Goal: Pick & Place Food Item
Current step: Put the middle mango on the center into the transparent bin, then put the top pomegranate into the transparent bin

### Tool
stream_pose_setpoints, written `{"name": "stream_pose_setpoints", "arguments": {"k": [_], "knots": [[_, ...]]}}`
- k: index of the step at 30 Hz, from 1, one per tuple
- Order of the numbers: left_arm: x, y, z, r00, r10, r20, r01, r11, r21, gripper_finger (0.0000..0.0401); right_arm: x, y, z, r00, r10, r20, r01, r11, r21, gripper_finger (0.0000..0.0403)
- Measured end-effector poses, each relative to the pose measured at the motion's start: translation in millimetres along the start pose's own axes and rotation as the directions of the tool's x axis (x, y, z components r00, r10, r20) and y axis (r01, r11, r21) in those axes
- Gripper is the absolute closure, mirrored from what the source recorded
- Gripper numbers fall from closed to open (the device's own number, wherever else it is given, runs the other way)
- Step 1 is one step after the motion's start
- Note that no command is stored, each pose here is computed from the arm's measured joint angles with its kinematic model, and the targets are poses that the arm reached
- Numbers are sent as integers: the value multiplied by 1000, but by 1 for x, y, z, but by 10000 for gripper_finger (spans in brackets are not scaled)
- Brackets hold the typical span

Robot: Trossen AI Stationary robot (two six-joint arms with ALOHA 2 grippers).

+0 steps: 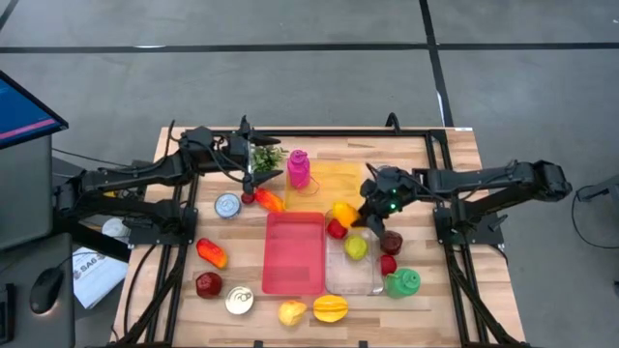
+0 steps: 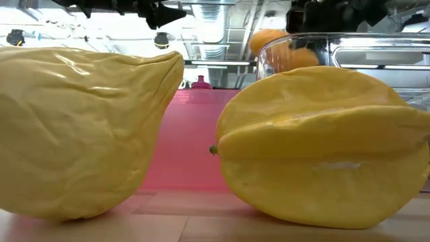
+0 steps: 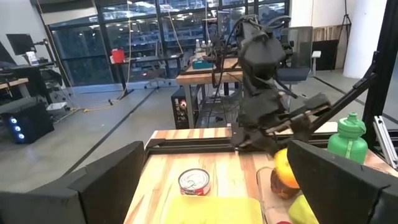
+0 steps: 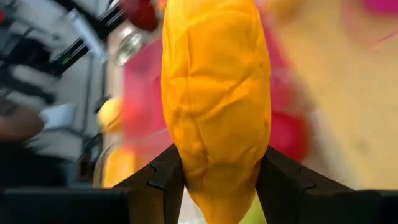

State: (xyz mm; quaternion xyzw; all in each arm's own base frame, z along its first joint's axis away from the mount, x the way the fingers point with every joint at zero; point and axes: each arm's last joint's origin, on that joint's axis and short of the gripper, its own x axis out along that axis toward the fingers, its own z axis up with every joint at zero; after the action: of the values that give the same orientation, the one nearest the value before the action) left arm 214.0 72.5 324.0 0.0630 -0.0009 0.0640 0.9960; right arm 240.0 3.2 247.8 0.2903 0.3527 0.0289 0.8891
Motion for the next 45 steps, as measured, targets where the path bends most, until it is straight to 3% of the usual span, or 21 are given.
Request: {"name": "stream_pose_setpoints", "arguments": {"k": [6, 16, 26, 38, 45], "knots": [[1, 0, -1, 1000, -1, -2, 1, 1000, -1, 18, 7, 3, -10, 994, 24, -105, -23, 1000, 3, 237], [1, 0, -1, 1000, -2, -3, 2, 1000, -1, 18, 8, 1, -12, 992, 0, -128, -3, 1000, -25, 142], [1, 0, -1, 1000, -2, -3, 2, 1000, -1, 18, 5, -8, -8, 993, -23, -114, 13, 996, -90, 133], [1, 0, -1, 1000, -2, -3, 2, 1000, -1, 18, -5, -27, 26, 990, -16, 141, 72, 914, -400, 133], [1, 0, -1, 1000, -3, -3, 3, 1000, -1, 18, -14, -39, 41, 964, -24, 265, 153, 866, -476, 133]]}}
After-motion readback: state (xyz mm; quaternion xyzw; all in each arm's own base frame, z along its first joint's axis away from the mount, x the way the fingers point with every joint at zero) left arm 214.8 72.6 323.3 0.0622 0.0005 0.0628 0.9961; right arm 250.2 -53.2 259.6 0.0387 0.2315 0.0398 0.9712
